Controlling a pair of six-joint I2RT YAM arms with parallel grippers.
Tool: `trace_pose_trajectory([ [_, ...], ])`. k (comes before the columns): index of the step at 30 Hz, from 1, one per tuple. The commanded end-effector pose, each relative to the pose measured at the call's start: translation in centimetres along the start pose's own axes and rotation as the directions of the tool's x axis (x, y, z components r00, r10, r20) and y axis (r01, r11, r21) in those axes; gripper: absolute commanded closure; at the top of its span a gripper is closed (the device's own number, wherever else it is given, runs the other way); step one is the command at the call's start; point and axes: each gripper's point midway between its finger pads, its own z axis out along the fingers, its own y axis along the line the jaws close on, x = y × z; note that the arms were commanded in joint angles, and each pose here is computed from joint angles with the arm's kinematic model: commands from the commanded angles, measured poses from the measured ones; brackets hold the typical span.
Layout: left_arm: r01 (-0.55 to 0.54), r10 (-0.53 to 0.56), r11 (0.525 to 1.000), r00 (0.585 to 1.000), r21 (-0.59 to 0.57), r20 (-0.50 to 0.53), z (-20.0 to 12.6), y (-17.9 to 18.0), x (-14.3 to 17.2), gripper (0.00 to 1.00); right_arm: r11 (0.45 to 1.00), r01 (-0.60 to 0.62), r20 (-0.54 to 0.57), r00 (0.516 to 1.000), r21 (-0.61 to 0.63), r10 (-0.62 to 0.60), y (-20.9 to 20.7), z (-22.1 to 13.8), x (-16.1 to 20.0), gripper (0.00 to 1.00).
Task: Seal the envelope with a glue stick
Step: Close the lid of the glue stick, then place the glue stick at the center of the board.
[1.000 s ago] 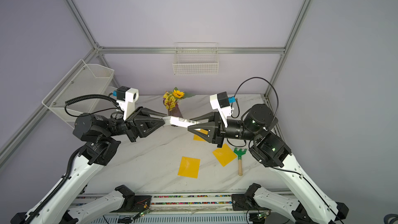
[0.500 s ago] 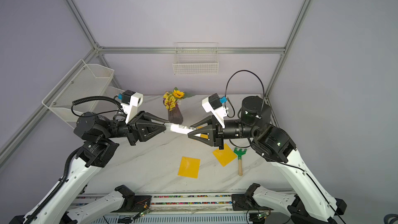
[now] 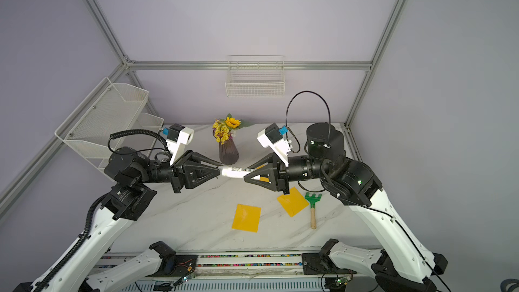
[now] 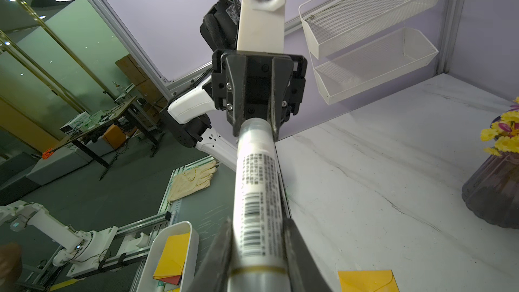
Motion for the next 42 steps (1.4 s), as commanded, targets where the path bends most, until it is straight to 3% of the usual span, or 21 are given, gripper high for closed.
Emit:
trace_pose_trajectory([
  [1,-0.029,0.029,1.0,0.999,0.008,0.028,-0.1,-0.7,-0.6,0.87,0.999,-0.003,0.042,0.999,-0.033,0.004,-0.3,0.9,-1.1,1.0],
  [10,0.009,-0.01,1.0,0.999,0.026,0.041,0.3,0.5,0.2,0.86,0.995,-0.042,0.056,0.997,-0.093,0.047,-1.5,3.0,-1.1,1.0],
  [16,0.029,-0.03,0.999,0.999,0.013,0.02,0.5,1.1,0.8,0.83,0.995,-0.073,0.043,0.996,-0.066,0.076,-2.7,4.1,-0.7,1.0],
  [22,-0.008,0.005,0.976,1.0,-0.217,-0.013,-1.0,3.1,1.9,0.67,0.994,-0.077,0.101,0.993,0.081,0.068,-4.4,3.0,-0.5,1.0],
  [26,-0.043,0.04,0.894,0.999,-0.446,-0.015,-3.3,5.4,2.1,0.48,0.981,-0.091,0.133,0.989,0.17,0.069,-6.2,2.5,0.9,1.0],
  [31,-0.067,0.076,0.824,0.997,-0.562,-0.007,-5.2,6.6,2.5,0.32,0.962,-0.094,0.168,0.984,0.255,0.052,-8.8,2.7,2.6,1.0],
  [34,-0.061,0.092,0.758,0.996,-0.65,0.014,-6.7,7.9,2.5,0.28,0.95,-0.102,0.16,0.986,0.296,0.056,-11.0,3.8,4.6,1.0],
  [36,-0.053,0.093,0.686,0.996,-0.725,0.015,-8.1,9.3,3.0,0.25,0.937,-0.071,0.142,0.99,0.342,0.023,-12.9,4.8,6.3,1.0],
  [42,-0.005,0.056,0.549,0.998,-0.836,0.031,-10.8,12.7,5.3,0.24,0.882,0.04,0.046,0.996,0.47,-0.07,-19.1,9.0,11.8,1.0],
])
